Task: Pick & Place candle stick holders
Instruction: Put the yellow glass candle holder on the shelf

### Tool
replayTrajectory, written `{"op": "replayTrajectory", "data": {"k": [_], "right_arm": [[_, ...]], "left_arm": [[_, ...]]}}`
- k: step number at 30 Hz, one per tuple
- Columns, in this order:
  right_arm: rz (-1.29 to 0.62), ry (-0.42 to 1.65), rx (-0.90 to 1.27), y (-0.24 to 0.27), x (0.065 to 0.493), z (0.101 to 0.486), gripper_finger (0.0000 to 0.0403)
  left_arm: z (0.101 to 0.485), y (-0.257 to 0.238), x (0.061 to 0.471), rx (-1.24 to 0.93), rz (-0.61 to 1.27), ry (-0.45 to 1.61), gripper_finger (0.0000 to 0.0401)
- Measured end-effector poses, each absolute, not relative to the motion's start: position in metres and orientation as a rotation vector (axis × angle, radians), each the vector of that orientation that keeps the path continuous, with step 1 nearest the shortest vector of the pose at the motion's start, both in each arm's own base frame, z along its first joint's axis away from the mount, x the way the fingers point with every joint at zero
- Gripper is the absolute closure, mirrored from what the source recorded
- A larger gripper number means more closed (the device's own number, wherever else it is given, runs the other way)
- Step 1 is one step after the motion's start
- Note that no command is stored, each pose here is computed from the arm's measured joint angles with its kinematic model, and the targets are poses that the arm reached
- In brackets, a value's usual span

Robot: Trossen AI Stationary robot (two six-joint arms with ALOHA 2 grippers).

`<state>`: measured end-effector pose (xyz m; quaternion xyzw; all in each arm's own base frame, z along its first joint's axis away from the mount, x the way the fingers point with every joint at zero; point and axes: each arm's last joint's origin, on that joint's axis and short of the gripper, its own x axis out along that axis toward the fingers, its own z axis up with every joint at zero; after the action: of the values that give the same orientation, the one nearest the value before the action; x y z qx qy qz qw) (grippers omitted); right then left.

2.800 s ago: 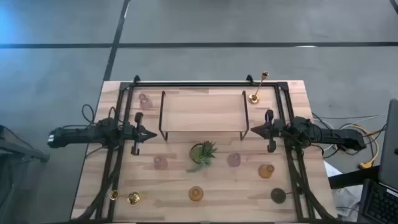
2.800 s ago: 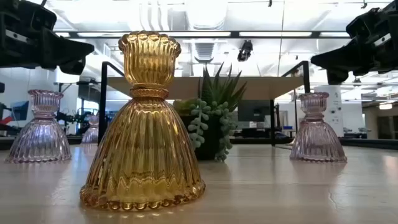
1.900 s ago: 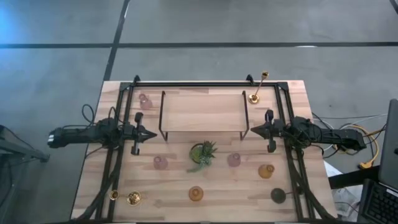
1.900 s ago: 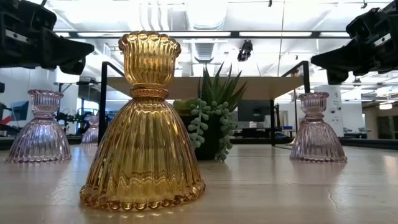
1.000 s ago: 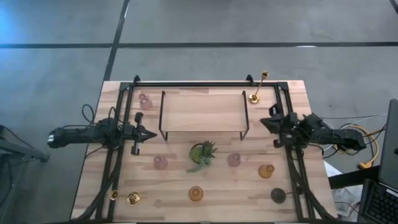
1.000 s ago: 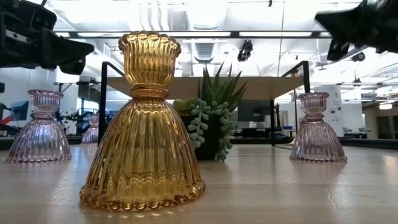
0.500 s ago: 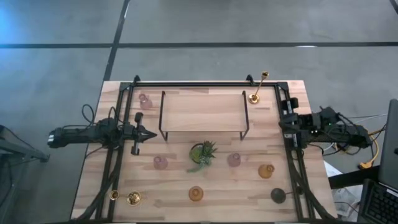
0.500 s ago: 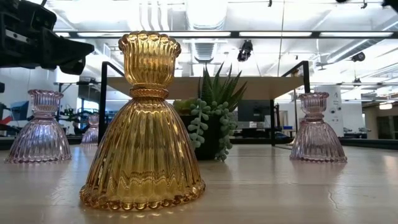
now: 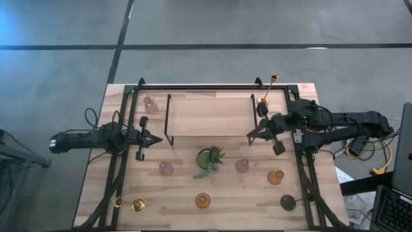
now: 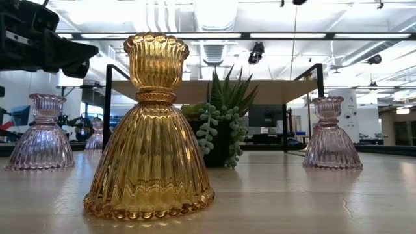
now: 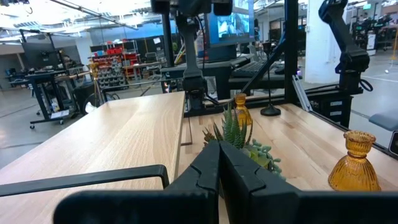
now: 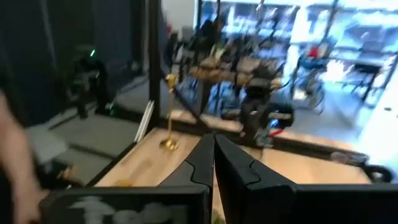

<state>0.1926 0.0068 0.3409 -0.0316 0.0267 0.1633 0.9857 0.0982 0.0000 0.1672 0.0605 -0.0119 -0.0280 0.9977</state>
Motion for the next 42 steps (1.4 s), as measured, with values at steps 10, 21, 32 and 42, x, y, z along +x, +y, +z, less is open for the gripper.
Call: {"op": "replayTrajectory", "data": {"k": [10, 21, 32, 42], "right_arm": [[0.183, 0.581, -0.014, 0.043, 0.207, 0.348, 0.0394], [0.001, 0.917, 0.177, 0.093, 0.191, 0.339, 0.0394], [-0.289, 1.145, 0.449, 0.098, 0.167, 0.315, 0.0394], [-0.441, 1.294, 0.645, 0.104, 0.153, 0.301, 0.0394]], "left_arm": [[0.167, 0.000, 0.098, 0.121, -0.056, -0.023, 0.0389], [0.167, 0.000, 0.098, 0.121, -0.056, -0.023, 0.0389], [0.167, 0.000, 0.098, 0.121, -0.056, -0.023, 0.0389], [0.167, 0.000, 0.098, 0.121, -0.056, -0.023, 0.0389]]}}
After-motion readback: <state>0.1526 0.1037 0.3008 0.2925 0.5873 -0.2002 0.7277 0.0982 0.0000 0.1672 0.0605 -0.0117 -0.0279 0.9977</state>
